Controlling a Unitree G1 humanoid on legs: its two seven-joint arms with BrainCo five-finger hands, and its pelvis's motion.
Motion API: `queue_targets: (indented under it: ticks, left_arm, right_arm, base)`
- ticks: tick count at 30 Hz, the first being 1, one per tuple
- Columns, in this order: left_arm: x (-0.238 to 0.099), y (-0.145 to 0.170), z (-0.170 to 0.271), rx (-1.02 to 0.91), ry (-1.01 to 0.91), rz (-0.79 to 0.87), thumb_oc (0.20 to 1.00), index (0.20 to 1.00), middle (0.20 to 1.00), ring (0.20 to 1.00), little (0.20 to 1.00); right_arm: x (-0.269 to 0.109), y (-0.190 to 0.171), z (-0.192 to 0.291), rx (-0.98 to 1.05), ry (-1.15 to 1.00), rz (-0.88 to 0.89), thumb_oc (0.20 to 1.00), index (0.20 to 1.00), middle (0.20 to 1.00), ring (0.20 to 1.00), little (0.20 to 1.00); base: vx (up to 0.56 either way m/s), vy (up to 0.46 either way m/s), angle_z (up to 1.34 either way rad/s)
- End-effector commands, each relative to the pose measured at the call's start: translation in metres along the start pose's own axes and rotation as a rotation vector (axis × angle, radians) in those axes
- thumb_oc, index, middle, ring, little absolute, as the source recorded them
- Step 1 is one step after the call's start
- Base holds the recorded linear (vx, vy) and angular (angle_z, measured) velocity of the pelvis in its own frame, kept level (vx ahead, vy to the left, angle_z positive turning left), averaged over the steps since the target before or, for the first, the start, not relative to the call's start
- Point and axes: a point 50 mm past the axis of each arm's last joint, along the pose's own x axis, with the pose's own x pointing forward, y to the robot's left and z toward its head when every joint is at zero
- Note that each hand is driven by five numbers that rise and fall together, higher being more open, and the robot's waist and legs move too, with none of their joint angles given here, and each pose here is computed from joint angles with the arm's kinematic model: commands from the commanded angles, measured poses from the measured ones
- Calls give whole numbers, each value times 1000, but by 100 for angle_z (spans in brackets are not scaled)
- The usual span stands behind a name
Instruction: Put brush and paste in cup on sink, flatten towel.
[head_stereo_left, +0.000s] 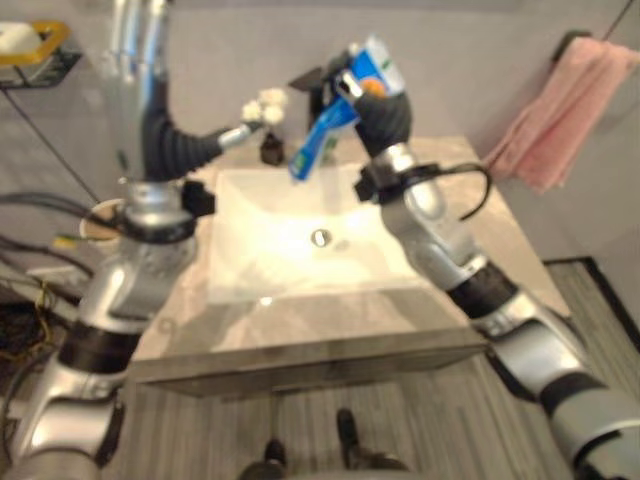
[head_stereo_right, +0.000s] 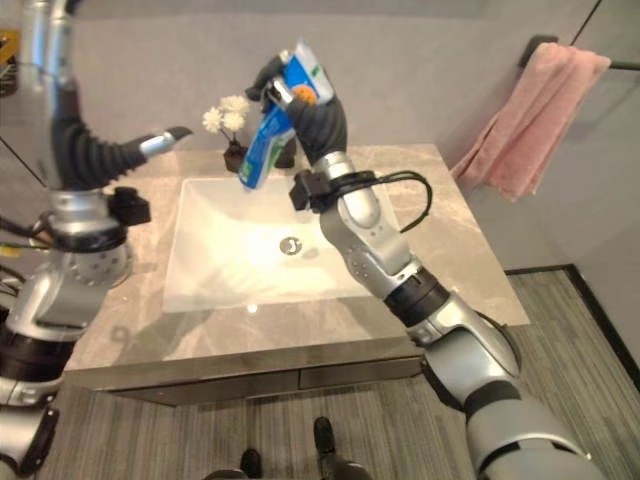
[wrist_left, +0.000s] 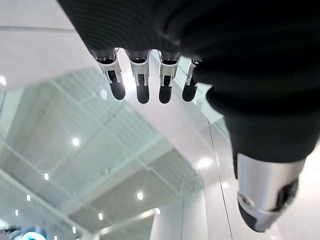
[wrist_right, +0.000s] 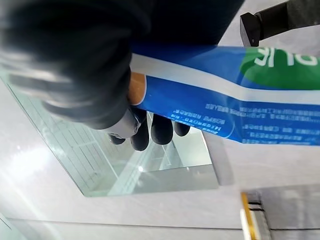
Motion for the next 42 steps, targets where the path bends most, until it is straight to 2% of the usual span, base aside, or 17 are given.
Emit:
queue_targets:
  ticks: [1,7,11,16,17,19,25,26,27,31,32,34,35,36,38,40,42]
  left_arm:
    - [8,19,4,-15,-51,64,1000,1000,1000,1000,1000]
    - [-1,54,-8,80,-18,120,1000,1000,1000,1000,1000]
    - [-21,87,-35,285,81,145,1000,1000,1000,1000,1000]
    - [-44,105,-58,448,200,112,1000,1000,1000,1000,1000]
    - [-59,112,-74,575,271,23,1000,1000,1000,1000,1000]
    - [-73,120,-82,655,327,-29,1000,1000,1000,1000,1000]
    - [-139,128,-114,725,662,-177,1000,1000,1000,1000,1000]
    - [-139,128,-115,724,664,-176,1000,1000,1000,1000,1000]
    - [-165,130,-122,740,784,-222,1000,1000,1000,1000,1000]
    - [-201,131,-130,759,946,-276,1000,1000,1000,1000,1000]
    - [-229,132,-131,758,1075,-327,1000,1000,1000,1000,1000]
    - [-263,133,-129,751,1230,-367,1000,1000,1000,1000,1000]
    - [-263,133,-129,750,1230,-366,1000,1000,1000,1000,1000]
    - [-293,137,-124,750,1391,-354,1000,1000,1000,1000,1000]
    - [-304,136,-121,726,1457,-329,1000,1000,1000,1000,1000]
    - [-347,133,-101,669,1703,-296,1000,1000,1000,1000,1000]
    - [-360,132,-94,657,1774,-311,1000,1000,1000,1000,1000]
  right_arm:
    - [13,-1,54,23,-254,0,200,200,200,200,200]
    - [11,-13,66,-22,-286,-20,200,200,200,200,200]
    - [11,-22,80,-53,-333,-44,200,200,200,200,200]
    - [9,-30,89,-80,-363,-66,200,200,200,200,200]
    - [9,-34,93,-90,-375,-75,200,200,200,200,200]
    - [8,-37,98,-97,-392,-86,200,200,200,200,200]
    - [12,-40,100,-79,-386,-89,200,200,200,200,200]
    - [12,-40,100,-80,-385,-89,200,200,200,200,200]
    - [15,-36,100,-70,-385,-73,200,200,200,200,200]
    - [20,-29,99,-57,-373,-47,200,200,200,200,200]
    - [23,-24,98,-57,-367,-25,200,200,200,200,200]
    - [27,-16,96,-52,-357,4,200,200,200,200,200]
    - [27,-16,96,-53,-357,4,200,200,200,200,200]
    - [31,-8,91,-35,-339,29,200,200,200,200,200]
    - [32,-4,90,-28,-336,40,200,200,200,200,200]
    - [36,7,84,-6,-317,69,200,200,200,200,200]
    - [37,10,83,-7,-309,80,200,200,200,200,200]
  base:
    - [-5,-18,24]
    - [4,-16,18]
    - [10,-13,20]
    - [8,-25,27]
    - [52,-19,40]
    - [34,-15,49]
    - [18,-10,39]
    - [-11,-1,29]
    - [-14,-3,25]
    - [-4,-3,17]
    - [-4,2,19]
    - [-3,0,4]
    - [0,0,0]
    - [0,0,0]
    - [-4,3,4]
    - [6,-1,2]
    - [0,0,0]
